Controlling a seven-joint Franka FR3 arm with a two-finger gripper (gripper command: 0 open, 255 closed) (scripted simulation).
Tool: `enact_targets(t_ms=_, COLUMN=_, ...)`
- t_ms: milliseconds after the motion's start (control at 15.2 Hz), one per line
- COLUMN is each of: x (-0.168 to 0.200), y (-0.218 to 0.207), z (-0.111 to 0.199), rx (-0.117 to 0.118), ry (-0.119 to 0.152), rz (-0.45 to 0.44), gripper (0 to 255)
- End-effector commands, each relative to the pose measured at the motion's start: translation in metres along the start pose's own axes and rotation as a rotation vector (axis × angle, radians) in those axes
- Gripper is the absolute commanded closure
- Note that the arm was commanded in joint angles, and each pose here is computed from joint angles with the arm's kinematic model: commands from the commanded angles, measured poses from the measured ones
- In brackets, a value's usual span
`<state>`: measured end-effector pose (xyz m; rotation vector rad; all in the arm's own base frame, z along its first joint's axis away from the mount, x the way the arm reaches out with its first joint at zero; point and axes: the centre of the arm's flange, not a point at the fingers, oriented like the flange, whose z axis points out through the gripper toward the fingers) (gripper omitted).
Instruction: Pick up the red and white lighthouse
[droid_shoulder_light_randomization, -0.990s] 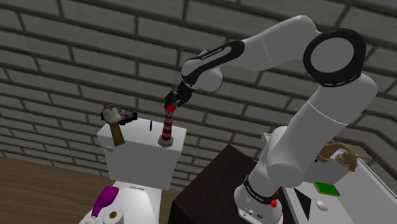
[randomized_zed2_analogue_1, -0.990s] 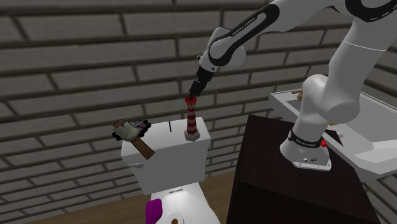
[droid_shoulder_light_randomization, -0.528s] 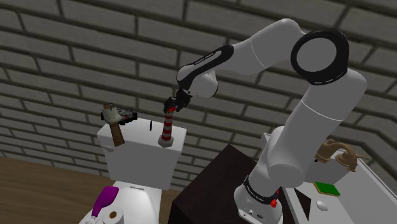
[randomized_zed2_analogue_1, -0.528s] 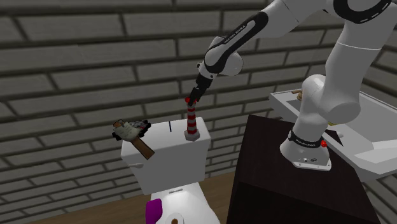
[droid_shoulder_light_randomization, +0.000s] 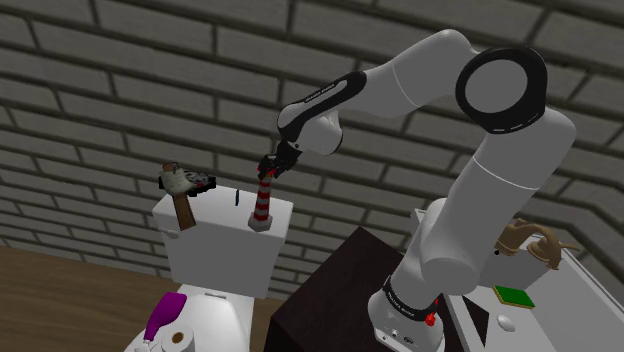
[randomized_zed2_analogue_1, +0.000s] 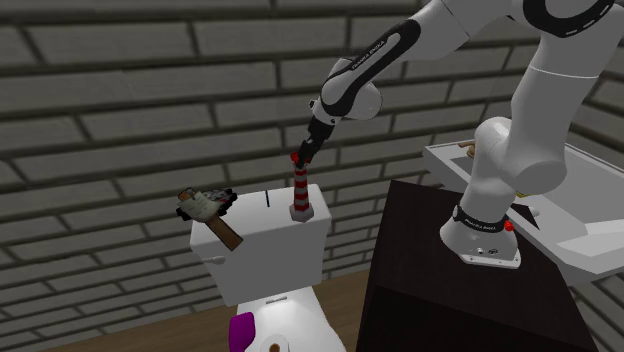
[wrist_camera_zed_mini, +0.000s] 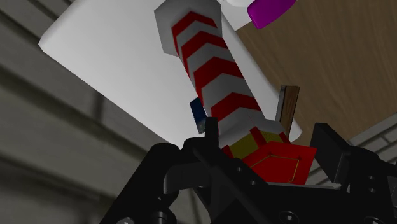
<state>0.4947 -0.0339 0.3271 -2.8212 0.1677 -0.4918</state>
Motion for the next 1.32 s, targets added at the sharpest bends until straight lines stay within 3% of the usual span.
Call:
enact_targets(t_ms=0, x=0.000, y=0.000, z=0.000, rx=0.000, ry=-0.001, rz=0.000, gripper=255)
enact_targets(t_ms=1254, x=0.025, y=-0.022, z=-0.072, rx=0.000, ry=-0.001, rz=0.000, gripper=255)
